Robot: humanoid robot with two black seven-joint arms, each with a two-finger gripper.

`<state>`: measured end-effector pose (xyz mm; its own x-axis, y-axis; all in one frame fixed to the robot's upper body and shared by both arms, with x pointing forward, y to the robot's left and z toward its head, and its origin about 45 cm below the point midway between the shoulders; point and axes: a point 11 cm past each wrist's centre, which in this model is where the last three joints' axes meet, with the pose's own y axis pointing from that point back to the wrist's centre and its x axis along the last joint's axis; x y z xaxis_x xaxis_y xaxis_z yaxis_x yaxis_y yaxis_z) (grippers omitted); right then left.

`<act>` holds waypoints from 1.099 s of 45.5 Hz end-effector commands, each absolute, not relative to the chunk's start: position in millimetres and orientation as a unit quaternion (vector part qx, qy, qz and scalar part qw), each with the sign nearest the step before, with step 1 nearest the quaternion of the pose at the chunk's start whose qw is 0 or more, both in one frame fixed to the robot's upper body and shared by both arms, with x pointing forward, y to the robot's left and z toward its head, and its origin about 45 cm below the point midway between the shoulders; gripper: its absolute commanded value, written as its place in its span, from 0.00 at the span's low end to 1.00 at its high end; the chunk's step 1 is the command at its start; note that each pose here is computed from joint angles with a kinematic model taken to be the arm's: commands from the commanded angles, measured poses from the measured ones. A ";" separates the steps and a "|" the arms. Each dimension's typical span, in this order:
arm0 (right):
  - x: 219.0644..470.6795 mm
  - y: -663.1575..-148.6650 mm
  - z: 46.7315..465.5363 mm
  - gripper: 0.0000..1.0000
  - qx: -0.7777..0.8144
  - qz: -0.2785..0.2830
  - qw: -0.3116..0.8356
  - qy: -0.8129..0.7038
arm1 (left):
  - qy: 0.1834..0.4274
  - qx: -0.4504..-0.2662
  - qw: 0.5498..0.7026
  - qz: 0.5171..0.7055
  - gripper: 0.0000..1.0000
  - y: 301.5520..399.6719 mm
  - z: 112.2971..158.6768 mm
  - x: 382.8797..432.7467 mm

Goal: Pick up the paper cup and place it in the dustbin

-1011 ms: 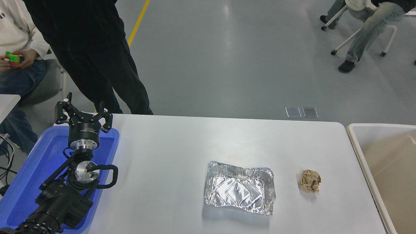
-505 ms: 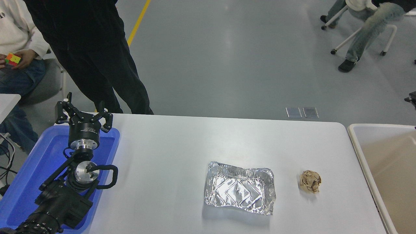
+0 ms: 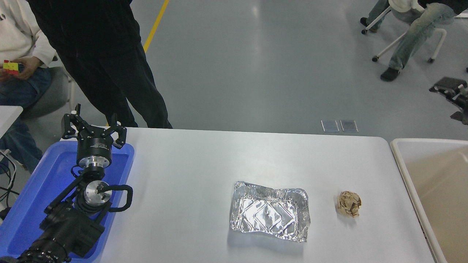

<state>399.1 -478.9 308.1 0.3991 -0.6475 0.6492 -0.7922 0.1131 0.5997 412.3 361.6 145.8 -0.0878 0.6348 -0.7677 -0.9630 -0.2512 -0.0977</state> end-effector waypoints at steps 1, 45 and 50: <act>406.3 -429.5 336.1 1.00 0.682 0.124 0.545 -0.472 | 0.225 -0.364 0.569 0.702 0.99 361.5 145.8 412.2; 361.7 -216.5 371.2 1.00 0.733 0.223 0.637 -0.087 | 0.225 -0.364 0.569 0.702 0.99 361.5 145.8 412.2; 359.3 -200.2 367.6 1.00 0.722 0.236 0.648 -0.061 | 0.225 -0.364 0.569 0.702 0.99 361.5 145.8 412.2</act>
